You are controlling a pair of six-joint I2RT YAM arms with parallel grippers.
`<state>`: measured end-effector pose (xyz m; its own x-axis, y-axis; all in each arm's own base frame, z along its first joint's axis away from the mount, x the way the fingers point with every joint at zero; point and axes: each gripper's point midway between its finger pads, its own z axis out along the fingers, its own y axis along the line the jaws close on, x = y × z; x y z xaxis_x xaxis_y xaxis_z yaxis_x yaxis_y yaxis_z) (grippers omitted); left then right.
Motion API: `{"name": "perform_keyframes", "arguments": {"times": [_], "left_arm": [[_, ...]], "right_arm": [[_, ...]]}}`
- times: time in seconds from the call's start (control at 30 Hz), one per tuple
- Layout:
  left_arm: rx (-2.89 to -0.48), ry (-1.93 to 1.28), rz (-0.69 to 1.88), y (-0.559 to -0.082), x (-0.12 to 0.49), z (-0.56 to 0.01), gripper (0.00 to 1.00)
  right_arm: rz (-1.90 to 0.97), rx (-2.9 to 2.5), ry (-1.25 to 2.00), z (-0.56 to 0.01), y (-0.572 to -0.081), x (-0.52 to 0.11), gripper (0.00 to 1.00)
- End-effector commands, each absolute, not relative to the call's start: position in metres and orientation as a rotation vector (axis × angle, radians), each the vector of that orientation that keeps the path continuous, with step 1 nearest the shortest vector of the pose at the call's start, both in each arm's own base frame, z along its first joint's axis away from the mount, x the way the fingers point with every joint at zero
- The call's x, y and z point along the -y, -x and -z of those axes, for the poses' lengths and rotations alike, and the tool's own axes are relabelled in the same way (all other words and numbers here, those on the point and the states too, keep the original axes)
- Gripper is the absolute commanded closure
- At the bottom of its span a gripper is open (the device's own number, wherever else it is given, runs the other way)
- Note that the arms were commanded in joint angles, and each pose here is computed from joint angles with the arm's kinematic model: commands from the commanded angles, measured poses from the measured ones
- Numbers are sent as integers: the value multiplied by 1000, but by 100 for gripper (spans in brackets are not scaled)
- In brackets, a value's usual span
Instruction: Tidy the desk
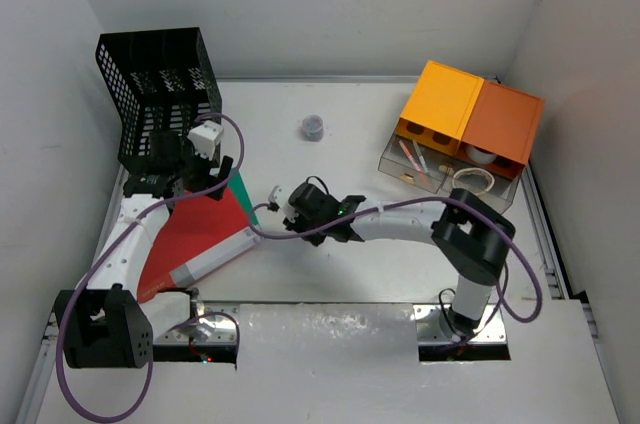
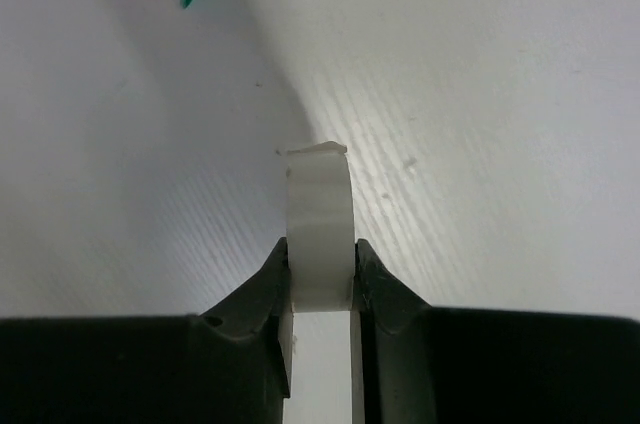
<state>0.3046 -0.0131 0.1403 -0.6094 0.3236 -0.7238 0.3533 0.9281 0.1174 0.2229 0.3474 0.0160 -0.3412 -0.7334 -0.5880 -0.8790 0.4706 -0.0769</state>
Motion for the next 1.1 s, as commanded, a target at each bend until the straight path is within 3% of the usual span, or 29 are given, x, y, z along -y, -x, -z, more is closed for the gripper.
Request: {"name": "perform_keyframes", "arguments": {"times": [0.0, 0.1, 0.27, 0.37, 0.5, 0.8, 1.07], "left_arm": [[-2211, -487, 43, -310, 12, -154, 0], [-2209, -488, 43, -311, 13, -155, 0], [-2204, -486, 42, -309, 13, -158, 0], [-2181, -488, 37, -309, 13, -161, 0], [-2181, -495, 46, -310, 15, -161, 0], [-2184, -509, 65, -310, 17, -158, 0], [-2184, -522, 74, -309, 19, -158, 0]], "right_arm": [[-305, -1999, 1225, -89, -245, -351, 100], [-93, -1939, 1022, -153, -274, -312, 100], [191, -2030, 599, -228, -306, -176, 100], [399, -2162, 367, -231, -315, -75, 100], [526, -2242, 225, -221, -306, -15, 100], [764, -2388, 65, -194, -301, 50, 100], [707, -2531, 3, -155, -313, 68, 100]]}}
